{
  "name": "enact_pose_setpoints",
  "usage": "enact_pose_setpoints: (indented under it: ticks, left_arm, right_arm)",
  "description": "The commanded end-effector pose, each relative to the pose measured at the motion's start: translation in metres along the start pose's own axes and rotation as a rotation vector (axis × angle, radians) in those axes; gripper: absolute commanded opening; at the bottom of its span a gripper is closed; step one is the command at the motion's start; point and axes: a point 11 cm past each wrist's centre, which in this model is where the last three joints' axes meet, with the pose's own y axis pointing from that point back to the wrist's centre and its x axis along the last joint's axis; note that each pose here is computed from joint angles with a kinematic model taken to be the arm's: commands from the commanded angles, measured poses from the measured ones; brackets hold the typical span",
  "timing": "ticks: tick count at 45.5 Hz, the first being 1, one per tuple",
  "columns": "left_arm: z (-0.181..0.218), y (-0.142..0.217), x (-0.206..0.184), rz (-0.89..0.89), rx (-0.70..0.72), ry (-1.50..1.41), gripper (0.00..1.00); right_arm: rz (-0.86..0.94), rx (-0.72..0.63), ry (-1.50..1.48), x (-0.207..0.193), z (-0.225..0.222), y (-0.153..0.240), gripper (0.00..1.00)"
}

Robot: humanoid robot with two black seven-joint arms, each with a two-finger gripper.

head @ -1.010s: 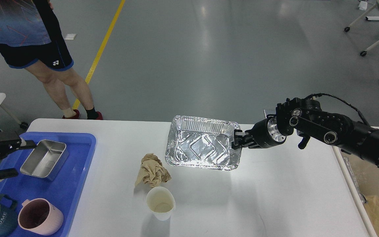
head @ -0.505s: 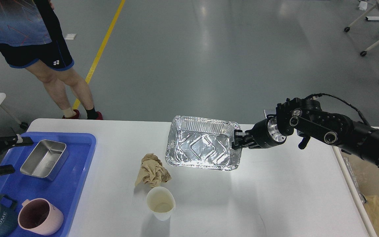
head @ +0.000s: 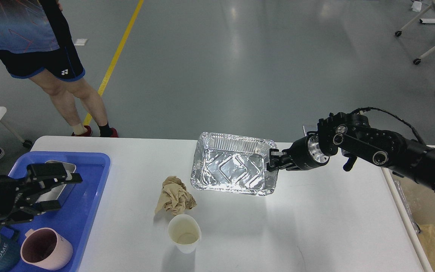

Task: Tidy desktop
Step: 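Reach the left gripper to the white paper cup and grasp it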

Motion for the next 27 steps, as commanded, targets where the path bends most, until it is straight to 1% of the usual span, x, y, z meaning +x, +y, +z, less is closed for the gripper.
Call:
enact_pose_setpoints:
  ticks: [1, 7, 13, 17, 27]
  left_arm:
    - [0.004, -0.038, -0.017, -0.049, 0.025, -0.123, 0.94]
    - [0.006, -0.076, -0.033, -0.086, 0.03, -0.199, 0.94]
    - [0.007, -0.1, -0.048, -0.136, 0.02, -0.203, 0.94]
    - [0.011, -0.112, -0.054, -0.154, 0.009, -0.206, 0.94]
    - [0.006, -0.134, -0.065, -0.171, 0.025, -0.216, 0.93]
  right_arm:
    - [0.0, 0.0, -0.002, -0.001, 0.001, 0.0, 0.0]
    - [0.001, -0.001, -0.002, 0.0, 0.002, 0.0, 0.0]
    - [0.001, -0.001, -0.002, 0.0, 0.002, 0.0, 0.0]
    - [0.001, -0.001, -0.002, 0.0, 0.002, 0.0, 0.0]
    - [0.001, -0.003, -0.007, -0.001, 0.003, 0.0, 0.0]
